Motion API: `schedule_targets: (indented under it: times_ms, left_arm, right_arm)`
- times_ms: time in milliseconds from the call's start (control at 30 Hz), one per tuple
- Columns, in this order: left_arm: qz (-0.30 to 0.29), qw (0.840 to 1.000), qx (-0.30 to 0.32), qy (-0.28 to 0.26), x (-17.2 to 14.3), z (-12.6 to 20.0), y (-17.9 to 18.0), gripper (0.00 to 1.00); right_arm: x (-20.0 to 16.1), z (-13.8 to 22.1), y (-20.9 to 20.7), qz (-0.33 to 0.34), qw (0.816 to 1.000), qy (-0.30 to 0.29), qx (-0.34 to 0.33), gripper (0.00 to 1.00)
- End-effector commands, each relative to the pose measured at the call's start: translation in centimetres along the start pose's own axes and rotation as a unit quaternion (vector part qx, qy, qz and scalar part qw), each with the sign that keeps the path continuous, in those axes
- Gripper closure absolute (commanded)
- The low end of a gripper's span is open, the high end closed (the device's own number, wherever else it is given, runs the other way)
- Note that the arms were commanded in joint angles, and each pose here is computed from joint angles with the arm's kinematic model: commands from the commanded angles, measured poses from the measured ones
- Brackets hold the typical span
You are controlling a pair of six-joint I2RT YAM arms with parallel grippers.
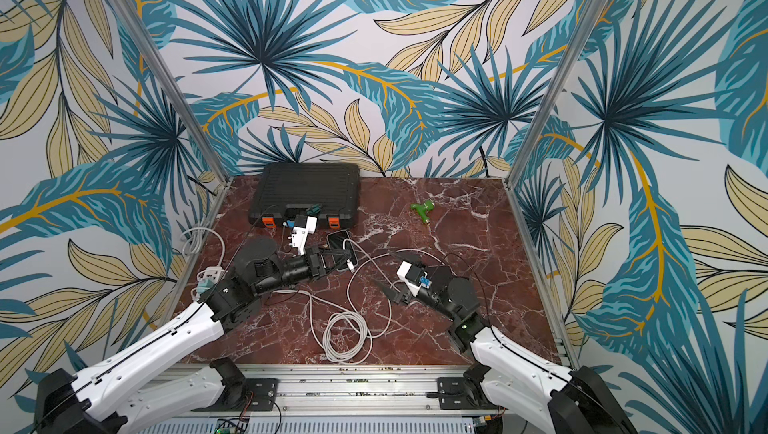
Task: Plug the charging cable into the phone
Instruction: Pick up the charging cable from the center of the board.
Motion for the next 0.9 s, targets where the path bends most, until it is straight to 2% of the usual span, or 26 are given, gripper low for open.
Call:
schedule_targets:
  times_ms: [0, 133, 433, 667, 867]
  left_arm:
    - [0.05, 0.996, -0.036, 0.061, -0.4, -0.7, -1.6, 1.0]
    - [0.063, 0.993, -0.034, 0.092, -0.3, -1.6, -1.8, 1.0]
    - [0.104, 0.979, -0.068, 0.161, -0.2, -3.7, -2.0, 1.0]
    - [0.114, 0.976, -0.065, 0.175, -0.2, -4.1, -1.5, 1.0]
    - [0.118, 0.974, -0.065, 0.18, -0.1, -4.2, -1.4, 1.0]
  right_arm:
    - [2.9, 0.1, -0.4, 0.154, 0.984, -0.087, -0.008, 0.23]
    - [3.1, -1.2, -0.5, 0.194, 0.976, -0.096, 0.012, 0.32]
    - [2.6, -1.6, 0.0, 0.22, 0.97, -0.098, 0.033, 0.51]
    - [3.0, -1.5, 0.0, 0.234, 0.965, -0.115, 0.028, 0.65]
    - [2.7, -1.7, 0.1, 0.241, 0.964, -0.11, 0.035, 0.71]
Point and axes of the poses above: each gripper's point midway between its finger pads, its own z axis back along the fingers, its own y axis along the line the jaws close on, x = y × z, the point moved 7 cm from there along z, back along the fingers, and after that the axes turned 9 degrees about z, right-handed, at the moved point
